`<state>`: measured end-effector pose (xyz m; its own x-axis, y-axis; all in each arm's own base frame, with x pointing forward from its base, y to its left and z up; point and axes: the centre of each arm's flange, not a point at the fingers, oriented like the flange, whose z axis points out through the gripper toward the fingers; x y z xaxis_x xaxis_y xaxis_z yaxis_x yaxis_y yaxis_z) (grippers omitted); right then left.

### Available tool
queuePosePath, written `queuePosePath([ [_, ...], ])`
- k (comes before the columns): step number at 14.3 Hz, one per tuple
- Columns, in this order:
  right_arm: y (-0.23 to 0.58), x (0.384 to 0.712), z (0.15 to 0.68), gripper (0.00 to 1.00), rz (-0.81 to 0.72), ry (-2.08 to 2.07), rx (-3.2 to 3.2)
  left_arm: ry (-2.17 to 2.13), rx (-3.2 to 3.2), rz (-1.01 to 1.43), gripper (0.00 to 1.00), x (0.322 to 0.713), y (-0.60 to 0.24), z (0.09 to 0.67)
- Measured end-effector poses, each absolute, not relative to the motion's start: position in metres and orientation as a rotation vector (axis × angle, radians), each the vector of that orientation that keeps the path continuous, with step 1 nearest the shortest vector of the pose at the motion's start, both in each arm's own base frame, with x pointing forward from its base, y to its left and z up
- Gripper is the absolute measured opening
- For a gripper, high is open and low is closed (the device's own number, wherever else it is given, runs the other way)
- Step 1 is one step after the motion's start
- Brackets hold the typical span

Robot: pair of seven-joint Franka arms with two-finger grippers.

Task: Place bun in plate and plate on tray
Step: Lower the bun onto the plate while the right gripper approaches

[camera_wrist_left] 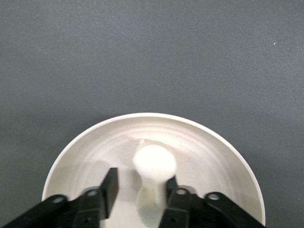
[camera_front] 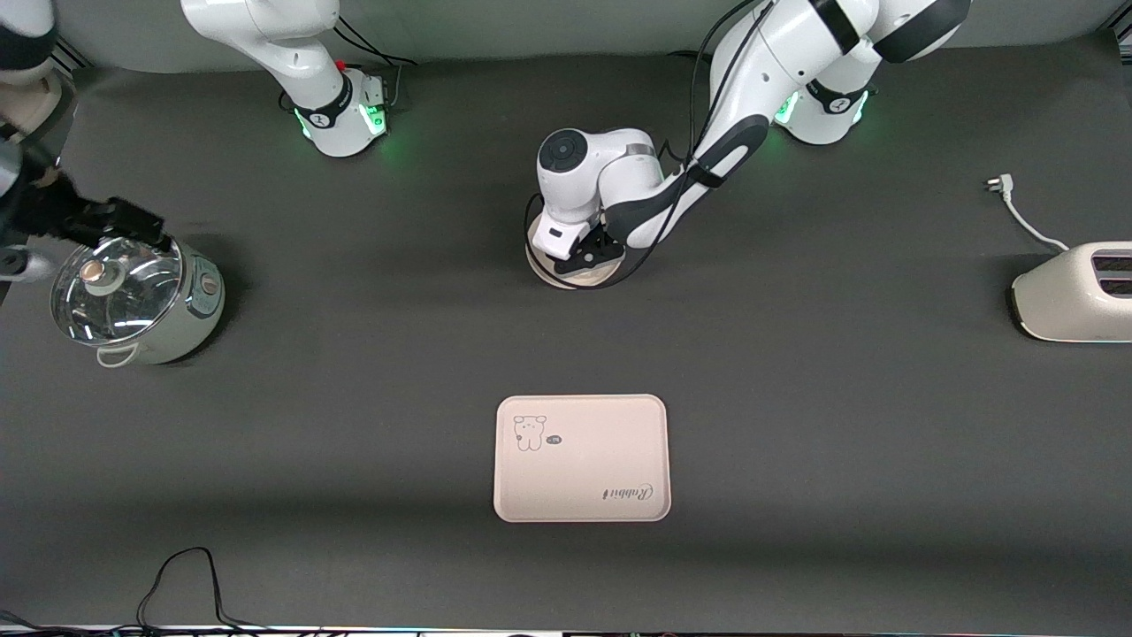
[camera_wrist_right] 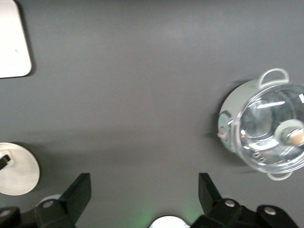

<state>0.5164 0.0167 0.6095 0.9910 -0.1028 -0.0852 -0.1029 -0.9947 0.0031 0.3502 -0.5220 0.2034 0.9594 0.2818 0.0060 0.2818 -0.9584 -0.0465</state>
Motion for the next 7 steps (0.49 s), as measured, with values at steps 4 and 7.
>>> queuePosePath([
  [4, 0.075, 0.475, 0.605, 1.0, 0.111, 0.202, -3.13, -0.435, -3.061, -0.017, 0.99, 0.353, -0.52, 0.203],
  [7, 0.12, 0.445, 0.606, 1.0, 0.11, 0.209, -3.118, -0.435, -3.061, -0.019, 1.0, 0.353, -0.52, 0.202],
])
